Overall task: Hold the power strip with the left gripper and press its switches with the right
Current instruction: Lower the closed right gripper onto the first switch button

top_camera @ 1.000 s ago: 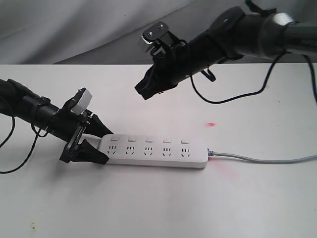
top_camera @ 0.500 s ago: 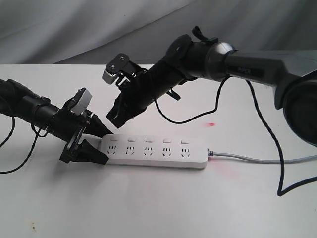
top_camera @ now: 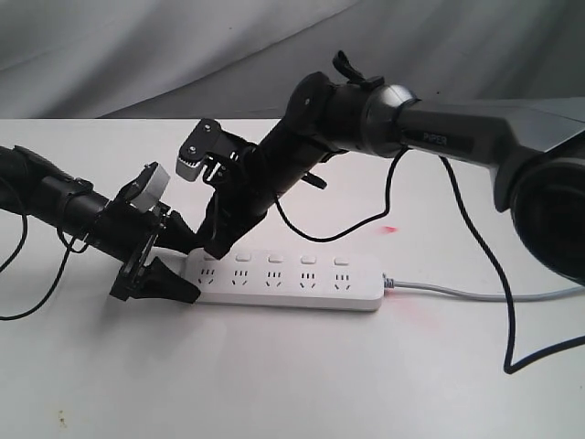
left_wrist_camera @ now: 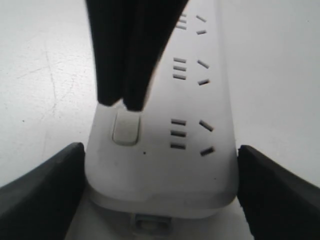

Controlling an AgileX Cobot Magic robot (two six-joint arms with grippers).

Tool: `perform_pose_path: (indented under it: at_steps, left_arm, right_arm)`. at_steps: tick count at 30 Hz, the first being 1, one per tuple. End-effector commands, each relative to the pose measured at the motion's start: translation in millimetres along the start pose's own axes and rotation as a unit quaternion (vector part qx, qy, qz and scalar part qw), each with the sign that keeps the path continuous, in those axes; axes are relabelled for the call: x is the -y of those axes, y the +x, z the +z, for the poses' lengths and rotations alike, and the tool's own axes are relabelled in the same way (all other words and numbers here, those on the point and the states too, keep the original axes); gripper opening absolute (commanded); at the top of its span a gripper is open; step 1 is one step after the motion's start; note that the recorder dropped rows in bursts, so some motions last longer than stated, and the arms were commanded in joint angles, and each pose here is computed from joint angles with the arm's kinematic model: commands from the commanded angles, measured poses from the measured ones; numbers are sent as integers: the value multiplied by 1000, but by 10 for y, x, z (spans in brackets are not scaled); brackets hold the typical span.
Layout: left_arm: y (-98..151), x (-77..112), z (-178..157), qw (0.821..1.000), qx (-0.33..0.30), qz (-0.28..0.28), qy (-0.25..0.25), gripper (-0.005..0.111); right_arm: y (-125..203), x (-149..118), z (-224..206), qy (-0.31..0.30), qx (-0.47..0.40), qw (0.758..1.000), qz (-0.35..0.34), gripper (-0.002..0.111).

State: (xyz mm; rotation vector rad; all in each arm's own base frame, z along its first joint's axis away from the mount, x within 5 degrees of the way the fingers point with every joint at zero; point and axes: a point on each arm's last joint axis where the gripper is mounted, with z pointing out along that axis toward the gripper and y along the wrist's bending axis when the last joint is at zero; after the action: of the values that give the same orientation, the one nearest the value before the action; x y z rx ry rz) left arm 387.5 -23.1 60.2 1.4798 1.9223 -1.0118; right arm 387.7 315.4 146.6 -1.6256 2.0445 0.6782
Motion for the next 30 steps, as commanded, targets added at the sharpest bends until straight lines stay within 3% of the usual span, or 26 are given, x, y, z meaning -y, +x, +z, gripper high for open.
perform_pose_path:
  at_steps: [1,30]
  left_arm:
    - [363,26,106,994,-104,5,18,45]
    - [363,26,106,994,-104,5,18,45]
  right_arm:
    - [16,-27,87,-10,-4,1000,0,0]
    - [155,14,253,-3,-34,999,-1,0]
